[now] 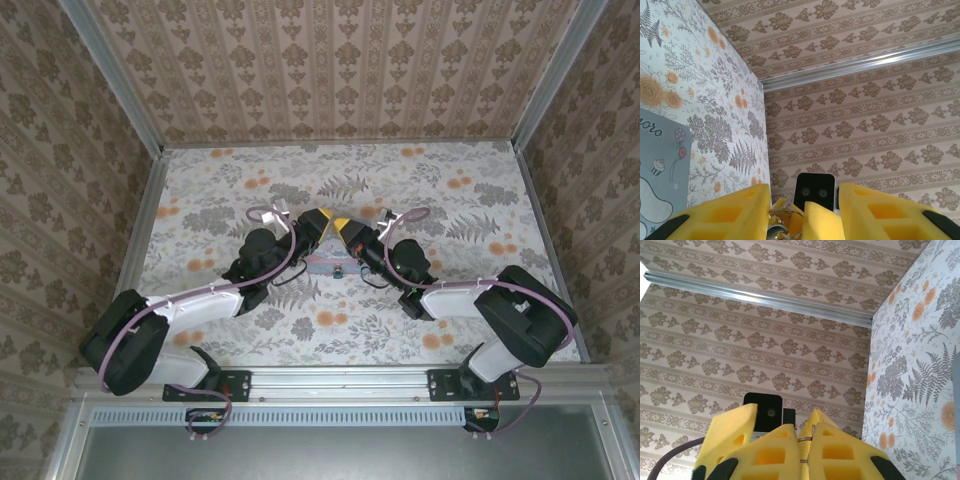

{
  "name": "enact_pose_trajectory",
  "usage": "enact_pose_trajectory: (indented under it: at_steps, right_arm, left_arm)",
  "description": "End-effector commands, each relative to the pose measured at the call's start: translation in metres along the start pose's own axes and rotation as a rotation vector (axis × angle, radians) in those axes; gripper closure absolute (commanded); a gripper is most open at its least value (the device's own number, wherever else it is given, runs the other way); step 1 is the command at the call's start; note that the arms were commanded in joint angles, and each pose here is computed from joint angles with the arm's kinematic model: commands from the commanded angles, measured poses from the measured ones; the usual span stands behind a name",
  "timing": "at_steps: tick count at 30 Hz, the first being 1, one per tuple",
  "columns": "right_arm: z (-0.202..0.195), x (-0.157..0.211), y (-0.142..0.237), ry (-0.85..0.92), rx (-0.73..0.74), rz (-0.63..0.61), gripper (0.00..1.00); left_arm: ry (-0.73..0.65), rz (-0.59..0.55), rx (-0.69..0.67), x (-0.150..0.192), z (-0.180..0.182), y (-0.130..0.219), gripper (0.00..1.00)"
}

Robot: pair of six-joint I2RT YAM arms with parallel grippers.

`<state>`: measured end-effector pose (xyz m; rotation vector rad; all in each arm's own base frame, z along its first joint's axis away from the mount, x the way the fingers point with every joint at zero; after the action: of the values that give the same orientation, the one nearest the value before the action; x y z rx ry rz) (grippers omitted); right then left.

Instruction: Unlock the padlock with the key

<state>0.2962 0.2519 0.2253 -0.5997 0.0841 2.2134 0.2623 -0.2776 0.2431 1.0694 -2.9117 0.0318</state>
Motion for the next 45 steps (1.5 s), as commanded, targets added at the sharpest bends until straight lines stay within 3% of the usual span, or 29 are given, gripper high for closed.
enact_pose_trajectory:
  at_steps: [1, 15, 21, 29, 30, 34, 36, 41, 43, 45]
  right_arm:
    - [0.015, -0.005, -0.006, -0.015, -0.065, -0.029, 1.00]
    - [0.014, -0.003, -0.004, -0.016, -0.062, -0.020, 1.00]
    - [0.015, -0.004, -0.004, -0.015, -0.064, -0.020, 1.00]
    - [0.018, -0.004, 0.000, 0.003, -0.075, -0.011, 1.00]
    - [0.020, -0.004, 0.001, 0.010, -0.078, -0.007, 0.97]
    - [0.018, -0.011, 0.011, 0.026, -0.055, -0.020, 0.58]
    - [0.014, -0.016, 0.019, 0.035, -0.031, -0.029, 0.45]
    - [0.009, -0.028, 0.039, 0.087, 0.054, -0.025, 0.32]
    - [0.004, -0.029, 0.045, 0.138, 0.142, 0.035, 0.24]
    - [0.008, -0.033, 0.052, 0.230, 0.207, 0.074, 0.22]
  left_arm:
    - [0.003, 0.002, 0.037, 0.002, -0.007, -0.003, 0.63]
    - [-0.001, -0.001, 0.035, 0.003, -0.006, -0.003, 0.85]
    - [-0.007, 0.004, 0.034, 0.003, -0.006, -0.004, 1.00]
    - [-0.040, 0.005, 0.036, 0.004, -0.007, -0.003, 1.00]
    - [-0.048, 0.005, 0.037, 0.004, -0.008, -0.003, 1.00]
    - [-0.085, 0.006, 0.041, 0.004, -0.013, -0.001, 1.00]
    - [-0.104, 0.007, 0.038, 0.004, -0.014, 0.000, 1.00]
    - [-0.161, 0.029, 0.047, 0.004, -0.025, 0.003, 1.00]
    - [-0.198, 0.048, 0.043, 0.005, -0.030, 0.004, 1.00]
    - [-0.241, 0.067, 0.042, 0.006, -0.036, 0.005, 1.00]
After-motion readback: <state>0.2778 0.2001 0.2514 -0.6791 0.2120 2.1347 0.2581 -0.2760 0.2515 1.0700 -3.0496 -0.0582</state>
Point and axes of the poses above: each hand's point on the last joint's axis, 136 mm out from that joint toward the fingers, its own y axis back along the fingers, its own z axis along the line the jaws close on, x = y × z, the point moved 4 cm from there along y, back along the fingers, and after that the axes turned 15 degrees about y, right-handed, at the moved point
